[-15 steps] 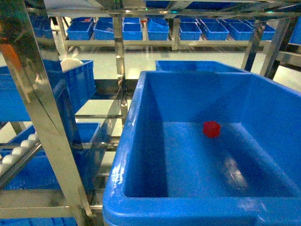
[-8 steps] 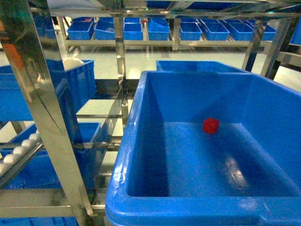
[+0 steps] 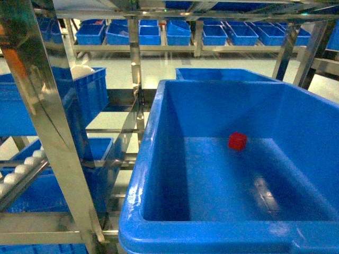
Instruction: Place magnetic block on left shelf second layer
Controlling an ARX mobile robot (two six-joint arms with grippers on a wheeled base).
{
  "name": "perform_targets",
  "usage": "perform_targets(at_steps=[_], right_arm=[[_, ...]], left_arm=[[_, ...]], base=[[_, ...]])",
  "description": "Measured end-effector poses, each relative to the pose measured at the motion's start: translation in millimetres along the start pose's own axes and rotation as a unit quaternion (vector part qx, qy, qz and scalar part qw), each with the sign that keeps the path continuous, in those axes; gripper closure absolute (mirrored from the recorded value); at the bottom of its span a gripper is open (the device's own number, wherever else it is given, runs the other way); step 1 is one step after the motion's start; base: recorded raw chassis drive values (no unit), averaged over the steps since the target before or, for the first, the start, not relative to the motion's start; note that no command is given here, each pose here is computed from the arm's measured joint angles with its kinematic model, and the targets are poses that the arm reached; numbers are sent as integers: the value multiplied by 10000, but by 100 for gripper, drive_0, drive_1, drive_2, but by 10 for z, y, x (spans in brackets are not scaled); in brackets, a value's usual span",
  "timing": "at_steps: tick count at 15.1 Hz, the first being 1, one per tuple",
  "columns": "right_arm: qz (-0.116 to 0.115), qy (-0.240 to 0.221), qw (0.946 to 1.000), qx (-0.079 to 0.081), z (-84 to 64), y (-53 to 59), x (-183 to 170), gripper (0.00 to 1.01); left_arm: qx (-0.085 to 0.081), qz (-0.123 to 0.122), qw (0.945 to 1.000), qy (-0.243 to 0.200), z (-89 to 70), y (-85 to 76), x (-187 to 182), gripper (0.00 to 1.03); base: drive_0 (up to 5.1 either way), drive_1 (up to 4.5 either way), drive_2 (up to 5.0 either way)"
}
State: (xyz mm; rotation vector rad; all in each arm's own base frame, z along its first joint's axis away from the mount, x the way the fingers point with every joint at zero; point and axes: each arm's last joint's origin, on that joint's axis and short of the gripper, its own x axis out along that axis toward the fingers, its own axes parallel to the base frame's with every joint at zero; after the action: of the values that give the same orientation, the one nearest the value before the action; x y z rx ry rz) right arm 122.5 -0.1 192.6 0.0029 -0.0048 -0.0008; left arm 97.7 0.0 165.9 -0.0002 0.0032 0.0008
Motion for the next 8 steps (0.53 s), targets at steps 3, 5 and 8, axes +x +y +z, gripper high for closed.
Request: perform_targets(at_steps=[3, 5, 8], right_arm=[[4, 50, 10000, 0, -67, 0, -27, 99], [2, 61, 10000, 0, -91, 0, -40, 99], [2, 38, 10000, 0, -104, 0, -57, 99]], left_arm=[[0, -2, 10000, -2, 0, 0, 0, 5], [0, -2, 10000, -2, 0, 0, 0, 5], [0, -2, 10000, 0, 0, 0, 0, 5]], base=[[0, 0, 0], [0, 0, 0], [0, 0, 0]])
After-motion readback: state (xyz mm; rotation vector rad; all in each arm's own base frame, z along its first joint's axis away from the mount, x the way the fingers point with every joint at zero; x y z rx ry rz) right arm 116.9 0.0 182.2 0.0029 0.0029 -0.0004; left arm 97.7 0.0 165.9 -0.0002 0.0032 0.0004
